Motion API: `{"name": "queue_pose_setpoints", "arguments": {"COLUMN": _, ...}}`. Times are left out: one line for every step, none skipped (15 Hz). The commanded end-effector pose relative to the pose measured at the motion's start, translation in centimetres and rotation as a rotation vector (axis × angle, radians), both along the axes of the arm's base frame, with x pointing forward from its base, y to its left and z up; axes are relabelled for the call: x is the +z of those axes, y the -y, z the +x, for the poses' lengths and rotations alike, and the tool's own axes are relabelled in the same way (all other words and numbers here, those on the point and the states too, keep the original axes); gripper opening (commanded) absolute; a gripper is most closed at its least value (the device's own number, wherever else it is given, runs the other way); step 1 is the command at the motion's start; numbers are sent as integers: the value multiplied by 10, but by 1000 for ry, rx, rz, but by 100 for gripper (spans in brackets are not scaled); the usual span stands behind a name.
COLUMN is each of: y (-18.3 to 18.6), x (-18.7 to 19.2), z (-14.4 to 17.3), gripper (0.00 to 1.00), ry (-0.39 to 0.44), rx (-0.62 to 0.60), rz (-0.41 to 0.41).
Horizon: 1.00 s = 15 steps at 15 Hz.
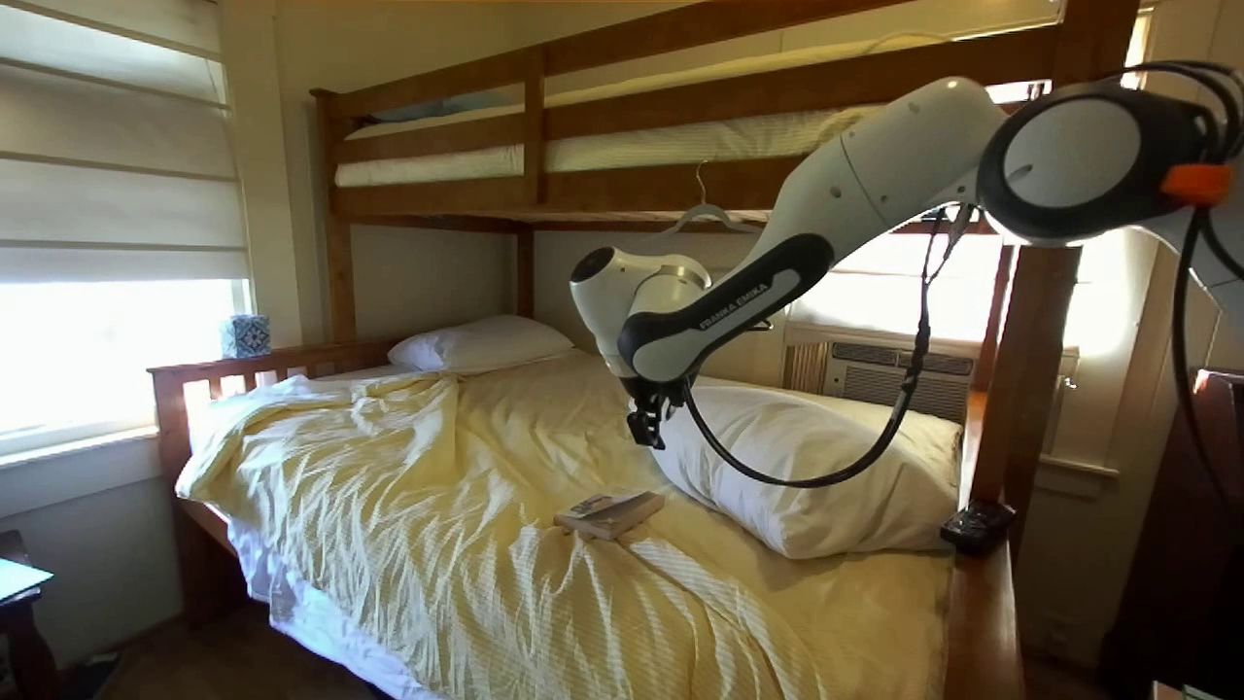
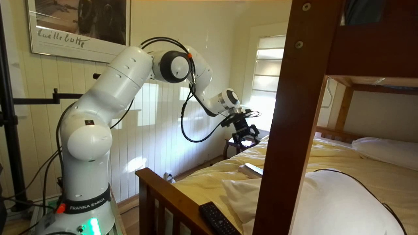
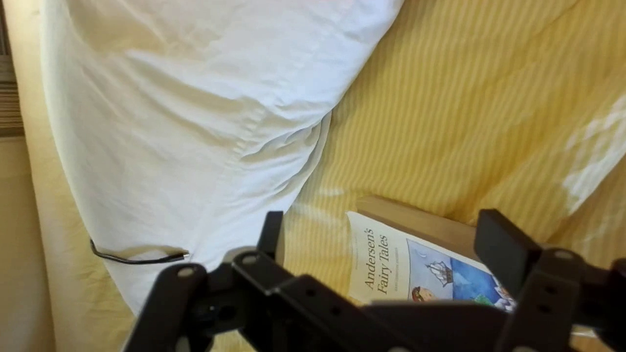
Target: Put the book on the pillow in front.
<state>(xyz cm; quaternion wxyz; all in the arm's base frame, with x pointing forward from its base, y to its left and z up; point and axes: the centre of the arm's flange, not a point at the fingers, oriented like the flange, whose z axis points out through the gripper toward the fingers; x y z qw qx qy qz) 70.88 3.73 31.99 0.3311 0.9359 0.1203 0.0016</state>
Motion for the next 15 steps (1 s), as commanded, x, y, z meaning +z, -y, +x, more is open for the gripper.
{"name": "queue_pose_setpoints", "arguments": {"y": -24, "x": 9, "z": 78, "gripper": 100, "ry": -111, "rx": 104, "rz": -81}}
{"name": "queue_pose_setpoints", "arguments": {"y": -9, "x": -3, "z": 14, "gripper": 100, "ry": -62, "rx": 54, "rz": -37}}
{"name": "queue_pose_setpoints", "arguments": {"y": -15, "x": -1, "z": 21, "gripper": 100, "ry": -79, "rx": 76, "rz": -47}}
{"name": "queue_pose_setpoints", "arguments": {"y": -19, "x": 0, "z": 25, "gripper": 100, "ry": -87, "rx": 88, "rz": -53}}
{"name": "queue_pose_setpoints", "arguments": {"y": -22, "x": 1, "z": 27, "gripper": 100, "ry": -90, "rx": 94, "rz": -56}}
{"name": "queue_pose_setpoints", "arguments": {"y": -22, "x": 1, "z": 28, "gripper": 100, "ry": -92, "rx": 97, "rz": -57}}
{"name": "queue_pose_setpoints", "arguments": {"y": -18, "x": -2, "z": 19, "gripper": 100, "ry": -105, "rx": 15, "rz": -41}}
{"name": "queue_pose_setpoints", "arguments": {"y": -16, "x": -6, "z": 21, "gripper": 100, "ry": -105, "rx": -60, "rz": -24}}
{"name": "queue_pose_setpoints", "arguments": {"y": -15, "x": -10, "z": 31, "gripper": 100, "ry": -92, "rx": -118, "rz": -17}}
{"name": "queue_pose_setpoints", "arguments": {"y": -19, "x": -14, "z": 44, "gripper": 100, "ry": -91, "rx": -175, "rz": -19}}
{"name": "queue_pose_setpoints", "arguments": {"y": -23, "x": -18, "z": 54, "gripper": 100, "ry": -75, "rx": -227, "rz": -9}}
{"name": "queue_pose_setpoints", "arguments": {"y": -29, "x": -21, "z": 67, "gripper": 100, "ry": -61, "rx": -278, "rz": -20}}
{"name": "queue_pose_setpoints", "arguments": {"y": -33, "x": -25, "z": 77, "gripper": 100, "ry": -40, "rx": -326, "rz": -19}}
{"name": "queue_pose_setpoints", "arguments": {"y": -36, "x": -27, "z": 89, "gripper": 100, "ry": -18, "rx": -371, "rz": -39}}
{"name": "queue_pose_setpoints", "arguments": {"y": -38, "x": -29, "z": 98, "gripper": 100, "ry": -2, "rx": -411, "rz": -75}}
